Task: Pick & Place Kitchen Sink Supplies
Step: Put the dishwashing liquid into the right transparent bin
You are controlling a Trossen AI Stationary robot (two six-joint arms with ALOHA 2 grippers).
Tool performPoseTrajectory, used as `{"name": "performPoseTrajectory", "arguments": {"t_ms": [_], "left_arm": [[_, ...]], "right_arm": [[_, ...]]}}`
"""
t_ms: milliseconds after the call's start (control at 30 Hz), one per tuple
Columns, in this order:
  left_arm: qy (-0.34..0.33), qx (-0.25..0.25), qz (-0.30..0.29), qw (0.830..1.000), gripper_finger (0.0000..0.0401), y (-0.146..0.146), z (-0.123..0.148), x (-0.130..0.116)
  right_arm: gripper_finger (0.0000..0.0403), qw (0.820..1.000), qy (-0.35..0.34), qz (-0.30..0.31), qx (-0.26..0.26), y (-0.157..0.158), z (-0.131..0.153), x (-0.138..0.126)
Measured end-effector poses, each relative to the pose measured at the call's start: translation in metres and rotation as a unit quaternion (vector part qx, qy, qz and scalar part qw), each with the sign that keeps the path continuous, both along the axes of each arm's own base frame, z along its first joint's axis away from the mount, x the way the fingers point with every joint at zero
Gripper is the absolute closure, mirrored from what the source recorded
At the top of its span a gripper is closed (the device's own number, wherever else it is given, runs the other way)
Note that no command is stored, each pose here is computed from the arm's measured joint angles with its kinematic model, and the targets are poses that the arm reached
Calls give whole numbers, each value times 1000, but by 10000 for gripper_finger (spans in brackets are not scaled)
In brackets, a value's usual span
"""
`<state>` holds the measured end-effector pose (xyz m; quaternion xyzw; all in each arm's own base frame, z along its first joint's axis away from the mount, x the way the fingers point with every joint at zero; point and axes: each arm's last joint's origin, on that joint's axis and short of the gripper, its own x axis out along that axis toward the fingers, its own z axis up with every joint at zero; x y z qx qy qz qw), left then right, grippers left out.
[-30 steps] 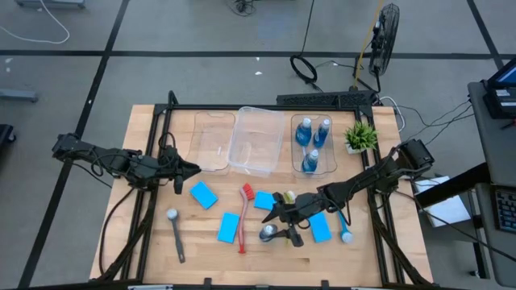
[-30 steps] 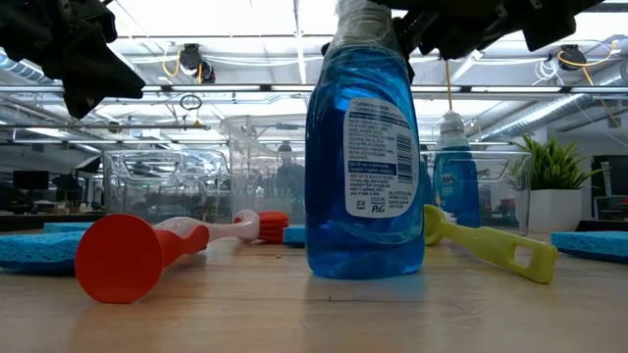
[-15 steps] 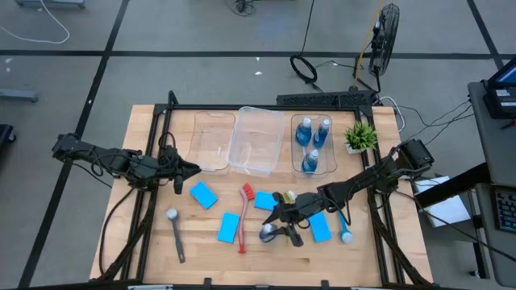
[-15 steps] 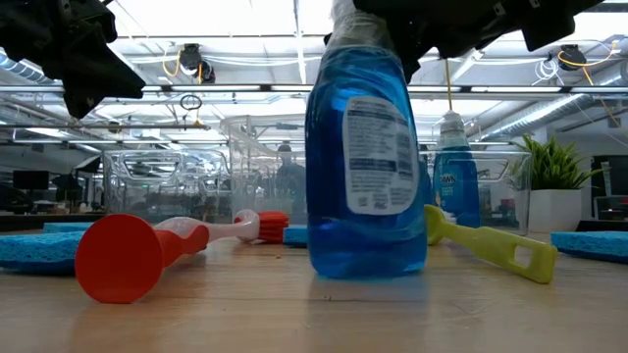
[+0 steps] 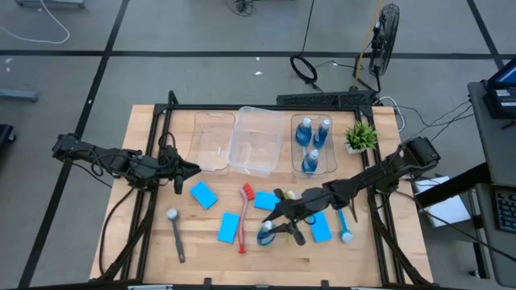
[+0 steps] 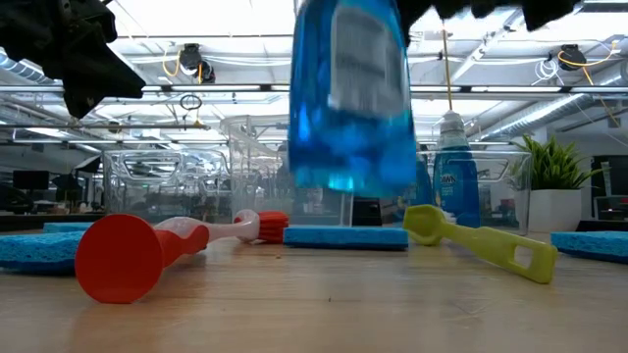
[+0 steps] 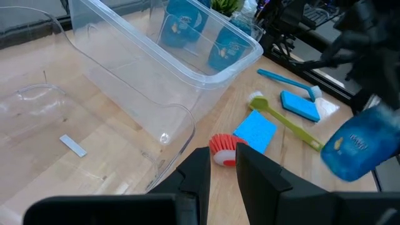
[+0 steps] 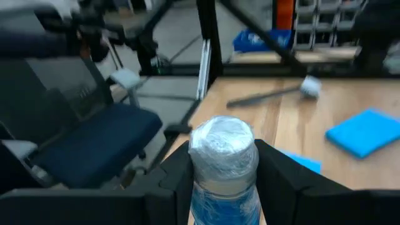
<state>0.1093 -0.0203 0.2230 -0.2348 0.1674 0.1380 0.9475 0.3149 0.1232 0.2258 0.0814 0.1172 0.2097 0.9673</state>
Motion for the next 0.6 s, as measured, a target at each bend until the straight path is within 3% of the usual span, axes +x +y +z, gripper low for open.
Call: {"name": "performPoseTrajectory", "arguments": {"t_ms": [300, 600], "left_arm": [[-3, 9, 20, 1000, 325, 1, 0, 0], [-3, 11, 20, 1000, 324, 1, 0, 0]], "right_arm": [[277, 994, -90, -54, 13, -21, 63, -30], [276, 976, -130, -172, -16, -44, 108, -74]]}}
